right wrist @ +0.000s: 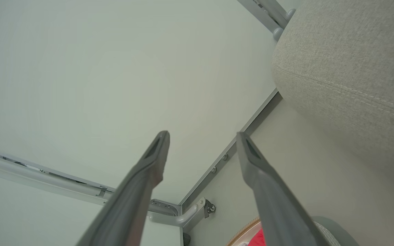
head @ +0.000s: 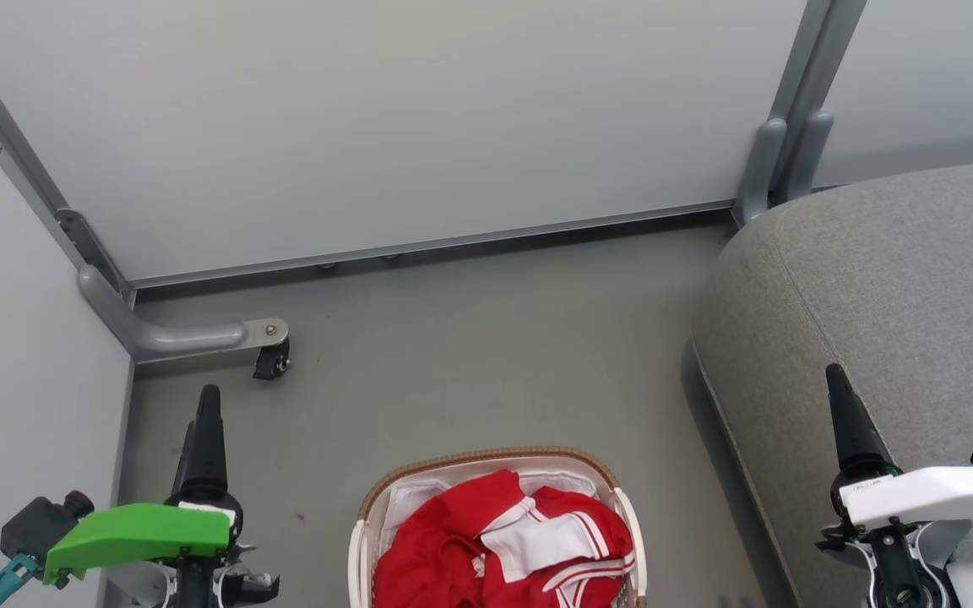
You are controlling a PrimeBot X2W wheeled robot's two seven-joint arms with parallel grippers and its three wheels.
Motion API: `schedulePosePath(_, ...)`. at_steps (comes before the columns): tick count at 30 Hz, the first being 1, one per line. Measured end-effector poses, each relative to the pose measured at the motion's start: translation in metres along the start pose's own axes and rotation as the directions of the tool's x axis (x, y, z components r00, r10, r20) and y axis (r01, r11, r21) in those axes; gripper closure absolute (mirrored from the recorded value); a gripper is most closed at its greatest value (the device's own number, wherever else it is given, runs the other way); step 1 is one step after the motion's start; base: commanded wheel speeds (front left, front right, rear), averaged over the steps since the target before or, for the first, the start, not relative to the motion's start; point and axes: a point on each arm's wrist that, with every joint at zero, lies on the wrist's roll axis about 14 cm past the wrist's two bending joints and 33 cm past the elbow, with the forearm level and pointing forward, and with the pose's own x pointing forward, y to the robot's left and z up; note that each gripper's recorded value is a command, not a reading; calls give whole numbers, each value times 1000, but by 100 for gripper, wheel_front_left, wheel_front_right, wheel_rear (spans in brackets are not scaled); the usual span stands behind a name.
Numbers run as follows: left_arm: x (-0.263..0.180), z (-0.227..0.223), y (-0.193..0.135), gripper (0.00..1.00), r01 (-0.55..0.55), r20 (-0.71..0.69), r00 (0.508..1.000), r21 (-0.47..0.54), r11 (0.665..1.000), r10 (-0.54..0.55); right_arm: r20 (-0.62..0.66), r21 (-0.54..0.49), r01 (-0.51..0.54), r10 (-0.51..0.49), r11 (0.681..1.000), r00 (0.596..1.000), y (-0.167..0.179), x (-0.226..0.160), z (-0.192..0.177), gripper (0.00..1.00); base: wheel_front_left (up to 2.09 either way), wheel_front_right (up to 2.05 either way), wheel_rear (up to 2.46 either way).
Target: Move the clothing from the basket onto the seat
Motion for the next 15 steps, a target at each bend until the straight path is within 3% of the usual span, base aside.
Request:
schedulePosePath(8, 0, -6, -10, 0, 21, -11, 1000, 194, 981, -19, -6, -160, -28, 28, 987, 1000, 7, -1, -3, 0, 0, 0, 0)
schedulePosePath(15, -2, -10, -7, 0, 14, -11, 1000, 333, 943, -11, -22, -288, -42, 38, 957, 999, 8, -4, -9, 0, 0, 0, 0)
